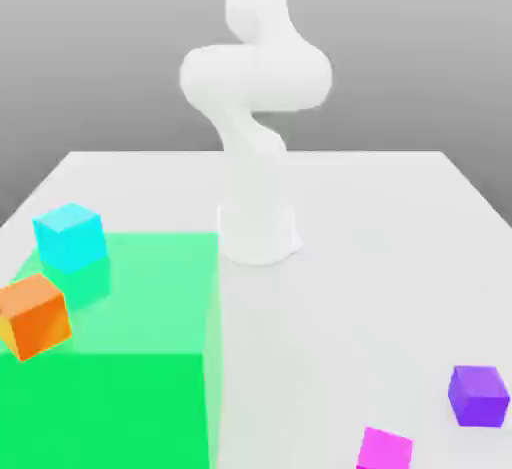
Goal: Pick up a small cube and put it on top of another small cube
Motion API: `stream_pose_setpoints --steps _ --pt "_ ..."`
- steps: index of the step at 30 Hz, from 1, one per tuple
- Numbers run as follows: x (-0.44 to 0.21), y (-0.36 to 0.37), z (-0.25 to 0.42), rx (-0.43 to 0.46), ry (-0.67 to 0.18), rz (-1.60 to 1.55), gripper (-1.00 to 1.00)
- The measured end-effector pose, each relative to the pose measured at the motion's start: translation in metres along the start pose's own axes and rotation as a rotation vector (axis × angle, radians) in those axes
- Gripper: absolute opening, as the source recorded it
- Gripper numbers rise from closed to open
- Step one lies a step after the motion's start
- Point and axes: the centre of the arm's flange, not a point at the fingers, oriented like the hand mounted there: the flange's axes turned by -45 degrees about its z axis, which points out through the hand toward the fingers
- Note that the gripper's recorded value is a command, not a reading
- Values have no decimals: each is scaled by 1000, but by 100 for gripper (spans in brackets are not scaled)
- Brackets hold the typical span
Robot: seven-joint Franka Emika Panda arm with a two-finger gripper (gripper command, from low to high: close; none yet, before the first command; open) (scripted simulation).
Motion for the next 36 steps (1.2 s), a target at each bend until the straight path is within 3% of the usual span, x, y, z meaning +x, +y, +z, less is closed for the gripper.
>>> stream_pose_setpoints --steps 13,26,31,32,36 --pt "-62 -135 231 276 -305 -619 0" --pt "-251 -266 379 517 -560 -1277 0" --pt "-305 -276 427 538 -582 -1340 0" --pt "-313 -276 434 539 -582 -1341 -100" --pt "-313 -276 434 539 -584 -1341 -100"
